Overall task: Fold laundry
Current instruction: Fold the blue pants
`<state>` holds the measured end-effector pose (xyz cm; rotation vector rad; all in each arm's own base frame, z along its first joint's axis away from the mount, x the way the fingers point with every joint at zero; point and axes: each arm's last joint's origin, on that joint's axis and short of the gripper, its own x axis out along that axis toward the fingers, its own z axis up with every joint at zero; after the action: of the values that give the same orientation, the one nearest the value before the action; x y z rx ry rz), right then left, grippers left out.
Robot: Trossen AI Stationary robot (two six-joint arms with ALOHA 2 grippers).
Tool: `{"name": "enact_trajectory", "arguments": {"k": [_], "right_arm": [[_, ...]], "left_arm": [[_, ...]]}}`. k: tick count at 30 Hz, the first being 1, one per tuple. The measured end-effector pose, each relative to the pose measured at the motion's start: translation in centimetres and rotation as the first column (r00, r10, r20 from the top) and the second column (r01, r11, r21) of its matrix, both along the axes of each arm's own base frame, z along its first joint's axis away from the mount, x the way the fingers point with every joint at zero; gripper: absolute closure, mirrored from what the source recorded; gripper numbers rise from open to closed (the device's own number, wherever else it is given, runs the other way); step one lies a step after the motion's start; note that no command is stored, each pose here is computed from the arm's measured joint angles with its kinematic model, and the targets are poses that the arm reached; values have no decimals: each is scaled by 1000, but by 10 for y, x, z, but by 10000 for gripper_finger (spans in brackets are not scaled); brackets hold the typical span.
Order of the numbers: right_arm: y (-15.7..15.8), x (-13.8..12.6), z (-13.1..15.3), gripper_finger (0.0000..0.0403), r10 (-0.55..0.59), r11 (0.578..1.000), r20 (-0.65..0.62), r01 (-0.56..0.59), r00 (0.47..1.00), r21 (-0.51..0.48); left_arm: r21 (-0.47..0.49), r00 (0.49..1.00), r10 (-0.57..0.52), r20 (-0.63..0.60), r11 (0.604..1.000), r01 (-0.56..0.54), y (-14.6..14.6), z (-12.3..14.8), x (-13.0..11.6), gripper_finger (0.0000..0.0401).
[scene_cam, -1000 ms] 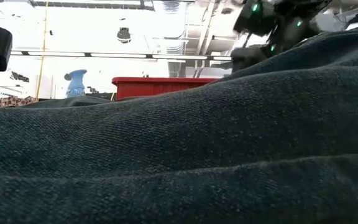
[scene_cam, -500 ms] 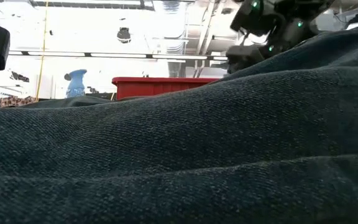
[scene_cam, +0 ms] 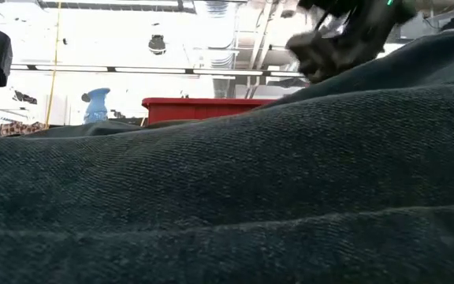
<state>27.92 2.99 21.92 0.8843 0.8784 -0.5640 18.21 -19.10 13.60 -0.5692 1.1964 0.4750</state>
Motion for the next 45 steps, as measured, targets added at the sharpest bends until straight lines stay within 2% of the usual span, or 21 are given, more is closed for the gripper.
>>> {"name": "enact_trajectory", "arguments": {"k": [9, 16, 20, 25, 28, 30, 33, 35, 41, 43, 45], "right_arm": [[40, -47, 71, 376, -102, 990, 16, 103, 995, -97], [70, -72, 99, 376, -130, 989, 28, 131, 991, -72], [86, -87, 110, 376, -229, 972, 60, 231, 972, -35], [99, -108, 111, 376, -372, 928, 80, 372, 925, 18], [104, -121, 105, 376, -443, 897, -1, 443, 897, 0], [107, -128, 100, 376, -465, 885, -103, 466, 879, -21], [111, -130, 101, 376, -481, 874, -215, 485, 850, -37], [112, -128, 104, 376, -483, 870, -226, 492, 846, -20], [100, -114, 131, 369, -488, 871, -98, 492, 867, 15], [93, -109, 139, 363, -482, 876, -61, 483, 874, 5], [85, -103, 142, 363, -464, 886, -56, 464, 884, -22]], "left_arm": [[-10, 998, 63, 14, 998, -63, 0, 0, 0, 401], [-9, 998, 58, 12, 998, -57, 0, 0, 0, 401], [-11, 999, 51, 7, 999, -51, 0, 0, 0, 401], [-12, 998, 65, 6, 998, -65, 0, 0, 0, 401], [-18, 992, 125, 24, 992, -125, 1, 0, 0, 401], [-22, 982, 183, 53, 983, -182, 2, 2, 1, 401], [-18, 955, 277, 110, 961, -277, 6, 4, 1, 401], [-31, 933, 329, 144, 944, -328, 9, 7, 3, 401], [-48, 895, 414, 168, 910, -412, 17, 9, 9, 401], [-69, 882, 414, 223, 910, -410, 17, 12, 15, 401], [-78, 852, 389, 349, 918, -388, 18, 21, 21, 401]]}}
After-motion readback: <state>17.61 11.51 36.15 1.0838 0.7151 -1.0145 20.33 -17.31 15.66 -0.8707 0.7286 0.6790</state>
